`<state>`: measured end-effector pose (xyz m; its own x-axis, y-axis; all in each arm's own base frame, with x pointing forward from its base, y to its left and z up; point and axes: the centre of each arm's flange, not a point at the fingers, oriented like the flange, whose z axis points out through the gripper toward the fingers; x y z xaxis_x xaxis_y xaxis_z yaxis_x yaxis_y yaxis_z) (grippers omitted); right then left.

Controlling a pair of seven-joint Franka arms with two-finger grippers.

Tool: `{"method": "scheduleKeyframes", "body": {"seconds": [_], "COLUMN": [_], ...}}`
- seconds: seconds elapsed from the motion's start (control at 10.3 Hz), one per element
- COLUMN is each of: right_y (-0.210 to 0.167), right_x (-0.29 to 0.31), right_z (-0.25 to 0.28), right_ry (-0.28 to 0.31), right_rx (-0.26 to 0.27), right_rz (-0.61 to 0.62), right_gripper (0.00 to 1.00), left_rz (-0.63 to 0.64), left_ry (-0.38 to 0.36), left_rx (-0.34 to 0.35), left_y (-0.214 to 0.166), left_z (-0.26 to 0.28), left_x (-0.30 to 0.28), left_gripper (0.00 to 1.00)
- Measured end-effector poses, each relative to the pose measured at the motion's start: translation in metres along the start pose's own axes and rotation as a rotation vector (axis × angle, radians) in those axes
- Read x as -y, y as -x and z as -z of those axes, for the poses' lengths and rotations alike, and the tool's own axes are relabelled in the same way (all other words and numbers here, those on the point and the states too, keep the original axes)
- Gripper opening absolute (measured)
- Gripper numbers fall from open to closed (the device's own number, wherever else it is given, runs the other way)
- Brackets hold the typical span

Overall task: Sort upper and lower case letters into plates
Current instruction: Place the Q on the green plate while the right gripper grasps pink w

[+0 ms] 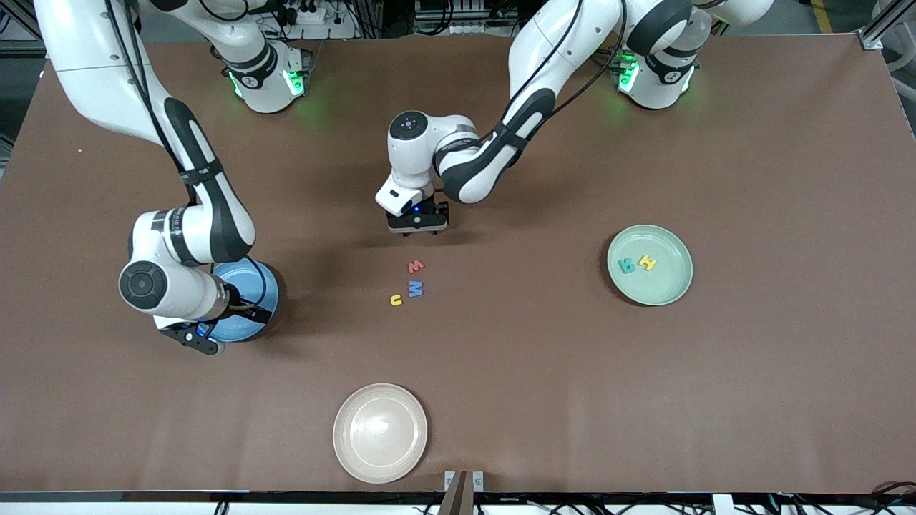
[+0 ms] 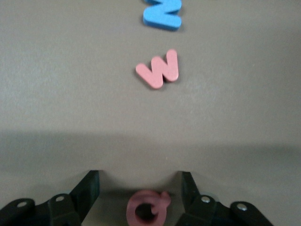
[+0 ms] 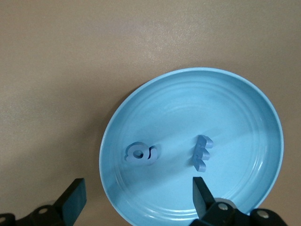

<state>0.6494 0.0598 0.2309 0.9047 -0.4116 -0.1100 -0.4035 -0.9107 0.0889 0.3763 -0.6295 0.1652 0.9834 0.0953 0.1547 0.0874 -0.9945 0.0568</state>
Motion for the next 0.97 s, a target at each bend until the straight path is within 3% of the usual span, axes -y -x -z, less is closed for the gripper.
{"method": "scheduleKeyframes", "body": {"seconds": [0.29, 0.58, 0.68, 0.97], "right_y": [0.0, 0.0, 0.0, 0.0], "right_x": [0.0, 0.0, 0.0, 0.001], "right_z": [0.0, 0.0, 0.0, 0.0], "right_ry": [0.0, 0.0, 0.0, 0.0], "right_rx": [0.0, 0.0, 0.0, 0.0], "right_rz": [0.0, 0.0, 0.0, 0.001], "right_gripper": [1.0, 1.0, 1.0, 1.0], "left_rz": [0.045, 0.049, 0.05, 0.058], "left_ry": [-0.017, -0.024, -0.022, -0.033], "left_rx": [0.045, 0.051, 0.049, 0.043], "left_y": [0.007, 0.009, 0.008, -0.008], "left_z": [0.005, 0.007, 0.011, 0.008], "left_x": [-0.004, -0.005, -0.005, 0.003], "left_gripper": [0.57, 0.44, 0.36, 0.36]}}
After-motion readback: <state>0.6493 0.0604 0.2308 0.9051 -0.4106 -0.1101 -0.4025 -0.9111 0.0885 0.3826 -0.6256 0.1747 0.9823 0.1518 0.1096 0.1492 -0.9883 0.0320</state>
